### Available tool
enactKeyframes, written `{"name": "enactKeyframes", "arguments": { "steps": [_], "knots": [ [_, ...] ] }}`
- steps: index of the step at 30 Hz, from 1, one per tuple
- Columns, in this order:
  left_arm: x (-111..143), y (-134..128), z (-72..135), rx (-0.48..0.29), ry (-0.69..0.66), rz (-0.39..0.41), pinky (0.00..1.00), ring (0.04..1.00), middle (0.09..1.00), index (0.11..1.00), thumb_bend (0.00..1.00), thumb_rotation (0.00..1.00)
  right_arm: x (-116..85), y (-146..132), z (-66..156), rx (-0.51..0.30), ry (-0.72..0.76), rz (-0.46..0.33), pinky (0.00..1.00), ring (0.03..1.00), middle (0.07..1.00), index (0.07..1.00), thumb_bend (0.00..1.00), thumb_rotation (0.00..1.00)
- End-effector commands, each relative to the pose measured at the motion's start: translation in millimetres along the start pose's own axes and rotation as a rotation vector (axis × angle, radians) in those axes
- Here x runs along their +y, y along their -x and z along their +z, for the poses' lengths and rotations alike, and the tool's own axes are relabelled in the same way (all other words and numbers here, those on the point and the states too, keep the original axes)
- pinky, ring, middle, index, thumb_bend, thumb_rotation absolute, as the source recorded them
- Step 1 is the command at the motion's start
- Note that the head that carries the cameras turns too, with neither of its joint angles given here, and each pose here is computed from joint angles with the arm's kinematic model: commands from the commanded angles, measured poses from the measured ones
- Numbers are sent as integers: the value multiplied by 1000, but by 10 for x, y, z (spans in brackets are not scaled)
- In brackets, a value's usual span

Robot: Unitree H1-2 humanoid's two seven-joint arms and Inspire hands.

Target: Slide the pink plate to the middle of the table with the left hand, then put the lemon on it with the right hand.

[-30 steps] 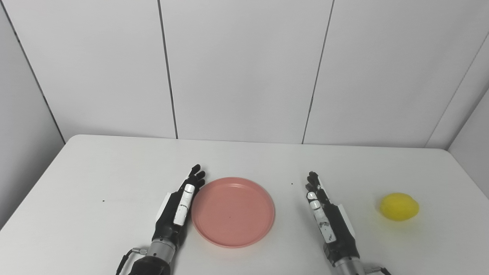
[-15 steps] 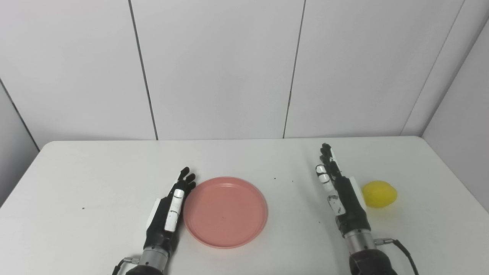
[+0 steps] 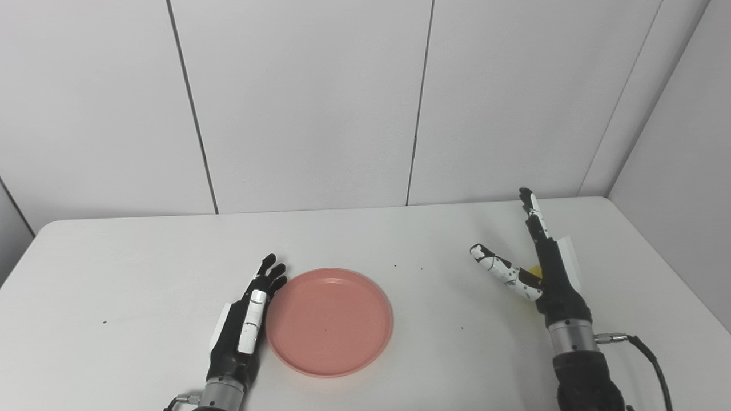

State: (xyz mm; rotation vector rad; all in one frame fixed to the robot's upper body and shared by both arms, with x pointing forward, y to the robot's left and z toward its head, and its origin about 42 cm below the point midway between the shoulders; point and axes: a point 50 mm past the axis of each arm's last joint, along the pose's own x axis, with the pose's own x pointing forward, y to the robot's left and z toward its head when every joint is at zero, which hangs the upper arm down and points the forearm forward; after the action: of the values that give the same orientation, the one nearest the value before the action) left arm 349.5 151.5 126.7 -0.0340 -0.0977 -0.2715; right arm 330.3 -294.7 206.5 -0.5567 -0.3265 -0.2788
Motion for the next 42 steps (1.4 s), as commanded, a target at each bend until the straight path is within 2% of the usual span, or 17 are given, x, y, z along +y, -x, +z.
{"name": "enactKeyframes", "arguments": {
  "steps": [1,8,10,15,24,30,38,42],
  "knots": [
    [-65,-61,68,-45,6,-43,916,928,935,937,717,1000,-217,-152,127,-27,78,-93,944,959,956,963,716,483],
    [-45,-77,61,-39,6,-46,914,927,933,935,737,1000,-508,-221,66,95,272,-143,859,936,953,944,813,406],
    [-32,-84,63,-43,7,-47,909,926,931,932,741,1000,-562,-244,43,132,320,-148,803,910,938,936,846,398],
    [-12,-77,77,-43,6,-48,907,922,924,927,733,1000,-623,-280,-3,187,364,-137,778,895,924,917,874,318],
    [-3,-61,61,-39,16,-61,920,930,935,936,732,1000,-612,-292,-117,251,354,-113,748,858,891,883,904,255],
    [-2,-58,57,-41,18,-57,910,925,931,932,727,1000,-554,-291,-165,291,340,-60,717,837,871,880,941,275],
    [0,-60,59,-41,29,-60,911,929,935,935,724,1000,-514,-272,-238,342,304,27,791,873,892,891,932,240],
    [4,-63,58,-47,31,-60,912,929,935,934,721,1000,-503,-261,-253,352,284,66,788,872,897,894,940,240]
  ]
}}
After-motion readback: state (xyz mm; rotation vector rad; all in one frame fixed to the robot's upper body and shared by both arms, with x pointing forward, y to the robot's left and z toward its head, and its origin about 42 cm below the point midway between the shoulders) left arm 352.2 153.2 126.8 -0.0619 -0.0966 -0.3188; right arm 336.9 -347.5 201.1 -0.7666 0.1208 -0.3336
